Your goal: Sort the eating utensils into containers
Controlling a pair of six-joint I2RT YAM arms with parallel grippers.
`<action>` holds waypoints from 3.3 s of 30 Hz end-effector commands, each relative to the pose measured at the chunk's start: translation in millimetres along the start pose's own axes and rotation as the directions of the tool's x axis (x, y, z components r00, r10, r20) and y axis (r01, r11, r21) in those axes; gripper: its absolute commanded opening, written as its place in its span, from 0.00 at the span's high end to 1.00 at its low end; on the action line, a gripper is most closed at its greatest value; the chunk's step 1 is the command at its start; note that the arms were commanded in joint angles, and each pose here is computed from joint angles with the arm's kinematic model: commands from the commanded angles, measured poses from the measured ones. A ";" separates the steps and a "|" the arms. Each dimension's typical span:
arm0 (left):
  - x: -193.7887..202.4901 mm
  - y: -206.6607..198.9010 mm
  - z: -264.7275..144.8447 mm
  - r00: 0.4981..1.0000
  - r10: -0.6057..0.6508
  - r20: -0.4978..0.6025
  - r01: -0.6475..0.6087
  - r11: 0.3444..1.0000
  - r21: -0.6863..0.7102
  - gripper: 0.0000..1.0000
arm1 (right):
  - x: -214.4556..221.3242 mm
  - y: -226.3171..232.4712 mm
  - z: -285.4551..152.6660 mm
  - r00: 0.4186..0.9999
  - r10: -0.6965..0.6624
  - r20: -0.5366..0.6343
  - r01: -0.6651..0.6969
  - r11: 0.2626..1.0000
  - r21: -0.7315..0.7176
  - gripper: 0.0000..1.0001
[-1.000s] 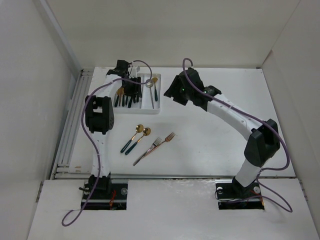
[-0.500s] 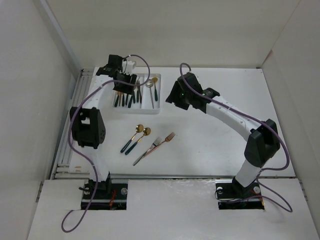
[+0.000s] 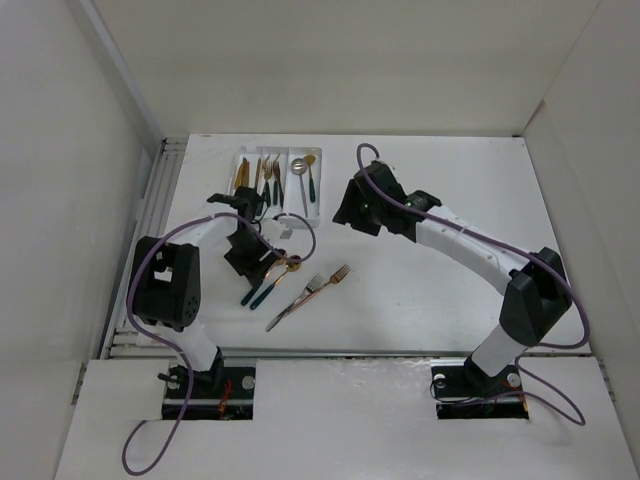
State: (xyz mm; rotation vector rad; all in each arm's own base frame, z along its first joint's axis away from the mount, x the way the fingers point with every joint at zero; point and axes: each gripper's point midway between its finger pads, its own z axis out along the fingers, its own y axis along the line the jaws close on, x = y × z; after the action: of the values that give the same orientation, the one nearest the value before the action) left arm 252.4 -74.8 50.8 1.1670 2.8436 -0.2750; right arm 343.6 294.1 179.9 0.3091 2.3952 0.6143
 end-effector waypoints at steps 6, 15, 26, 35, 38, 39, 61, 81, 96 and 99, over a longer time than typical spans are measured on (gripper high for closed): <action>1.5 -15.0 7.8 0.997 0.052 0.048 -0.051 0.998 -0.026 0.44 | -2.7 5.9 -19.1 0.999 -0.007 0.045 0.009 0.999 -0.038 0.39; 2.1 4.2 30.6 1.000 -0.007 0.017 0.010 0.981 -0.193 0.45 | -5.2 -0.6 -25.3 0.998 0.003 0.067 -0.002 1.000 -0.020 0.39; -3.9 -4.4 35.6 0.999 -0.029 0.035 0.033 0.990 -0.139 0.60 | -6.3 -4.5 -24.9 0.997 0.001 0.075 -0.001 1.000 -0.001 0.39; 24.6 -6.1 62.7 0.994 -0.060 -0.088 0.044 0.983 -0.177 0.75 | -6.3 -4.5 -24.9 0.997 0.001 0.076 -0.001 1.000 -0.001 0.39; 28.2 -8.6 69.3 0.991 -0.076 -0.110 0.057 0.985 -0.160 0.95 | -9.4 -7.0 -24.4 0.997 0.007 0.080 -0.008 1.000 0.004 0.39; 23.0 -7.2 67.4 0.992 -0.083 -0.096 0.066 0.984 -0.165 0.98 | -12.4 -9.5 -23.9 0.996 0.013 0.085 -0.014 1.000 0.008 0.39; -154.3 -14.8 -96.7 0.900 -0.068 0.430 0.056 0.998 0.039 1.00 | -33.5 -27.3 -19.3 0.991 0.024 0.129 -0.029 0.999 0.040 0.39; -289.8 64.5 -48.9 0.669 -0.482 0.566 0.347 0.876 0.335 1.00 | -50.5 -48.6 -5.9 0.993 0.038 0.114 -0.048 0.995 0.082 0.39; -284.9 83.6 -42.0 0.636 -0.510 0.580 0.427 0.858 0.286 0.55 | -50.6 -62.6 -17.0 0.991 0.048 0.123 -0.061 0.993 0.105 0.39; -276.2 78.7 -70.1 0.636 -0.464 0.617 0.408 0.881 0.242 0.54 | -51.6 -61.5 -22.7 0.989 0.059 0.132 -0.071 0.993 0.095 0.39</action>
State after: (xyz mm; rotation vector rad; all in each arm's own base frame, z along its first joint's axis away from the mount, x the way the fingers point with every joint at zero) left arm 511.3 -203.4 85.4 0.2025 2.4970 -0.7076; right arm 367.6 221.6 170.2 0.4549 2.3573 0.4663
